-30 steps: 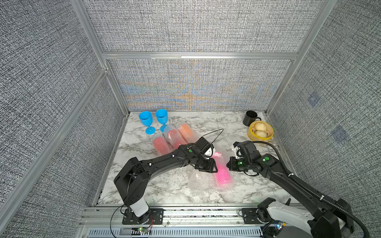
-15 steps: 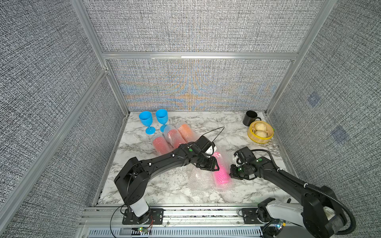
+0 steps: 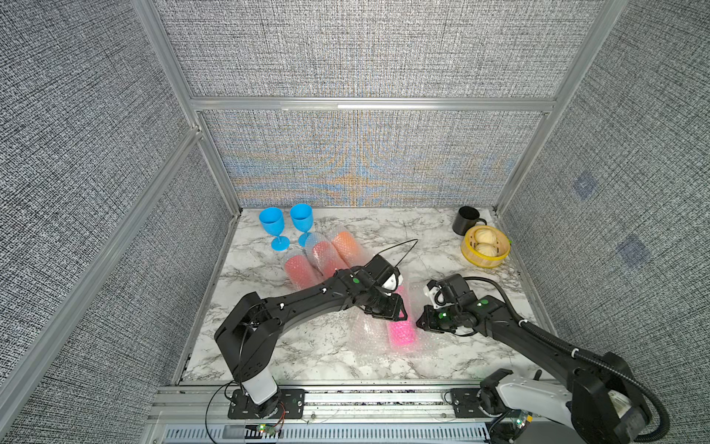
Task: Unpack wine glasses from bubble wrap
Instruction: Unwrap the bubble wrap.
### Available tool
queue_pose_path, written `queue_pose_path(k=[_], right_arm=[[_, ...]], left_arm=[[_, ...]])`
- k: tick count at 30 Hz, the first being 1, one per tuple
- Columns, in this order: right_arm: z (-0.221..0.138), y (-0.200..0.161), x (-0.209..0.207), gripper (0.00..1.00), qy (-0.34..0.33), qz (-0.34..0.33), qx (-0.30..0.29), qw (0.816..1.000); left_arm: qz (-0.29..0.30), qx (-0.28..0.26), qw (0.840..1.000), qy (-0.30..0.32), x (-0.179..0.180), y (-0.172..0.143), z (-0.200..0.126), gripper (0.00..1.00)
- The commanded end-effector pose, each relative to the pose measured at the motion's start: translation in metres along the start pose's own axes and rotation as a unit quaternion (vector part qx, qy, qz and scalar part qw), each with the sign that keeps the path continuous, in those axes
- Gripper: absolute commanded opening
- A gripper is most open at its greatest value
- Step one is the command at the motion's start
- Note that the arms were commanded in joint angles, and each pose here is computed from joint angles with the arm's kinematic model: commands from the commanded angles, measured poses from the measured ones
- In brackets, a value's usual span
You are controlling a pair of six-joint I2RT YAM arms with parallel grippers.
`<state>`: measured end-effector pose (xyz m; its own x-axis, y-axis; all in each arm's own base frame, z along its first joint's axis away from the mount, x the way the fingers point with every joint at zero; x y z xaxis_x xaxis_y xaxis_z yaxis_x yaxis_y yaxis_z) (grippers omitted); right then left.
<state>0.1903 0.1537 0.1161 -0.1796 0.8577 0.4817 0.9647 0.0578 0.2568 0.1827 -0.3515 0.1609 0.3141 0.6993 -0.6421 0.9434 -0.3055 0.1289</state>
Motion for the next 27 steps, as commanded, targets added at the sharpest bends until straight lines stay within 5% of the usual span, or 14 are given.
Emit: queue_pose_path(k=[1,7,18,23,27], right_arm=[[-0.002,0.004,0.006,0.10,0.007,-0.005,-0.007,1.000],[-0.011,0.010,0.010,0.14,-0.007,-0.008,-0.015,1.000],[-0.011,0.023,0.021,0.49,-0.020,-0.018,-0.007,1.000],[-0.002,0.023,0.022,0.49,-0.024,-0.024,0.005,0.999],[0.001,0.021,0.019,0.33,-0.033,-0.024,0.006,0.999]], left_arm=[[0.005,0.010,1.000,-0.006,0.000,-0.001,0.005,0.42],[-0.002,0.031,0.999,0.013,0.016,-0.006,0.020,0.38],[-0.005,0.036,0.999,0.026,0.023,-0.005,0.024,0.37],[-0.005,0.035,0.999,0.027,0.023,-0.005,0.023,0.37],[-0.008,0.029,0.999,0.030,0.025,-0.004,0.019,0.37]])
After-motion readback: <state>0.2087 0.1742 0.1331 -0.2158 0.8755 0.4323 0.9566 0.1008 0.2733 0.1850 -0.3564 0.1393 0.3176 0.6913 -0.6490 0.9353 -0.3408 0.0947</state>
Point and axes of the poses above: each gripper's point midway between its finger pads, its own z axis out along the fingers, its own x axis along the line the jaws close on, y = z × x, the point moved 5 cm from there along -z, back along the fingers, and after that the axes turned 6 degrees about -z, right-handed, at the moved point
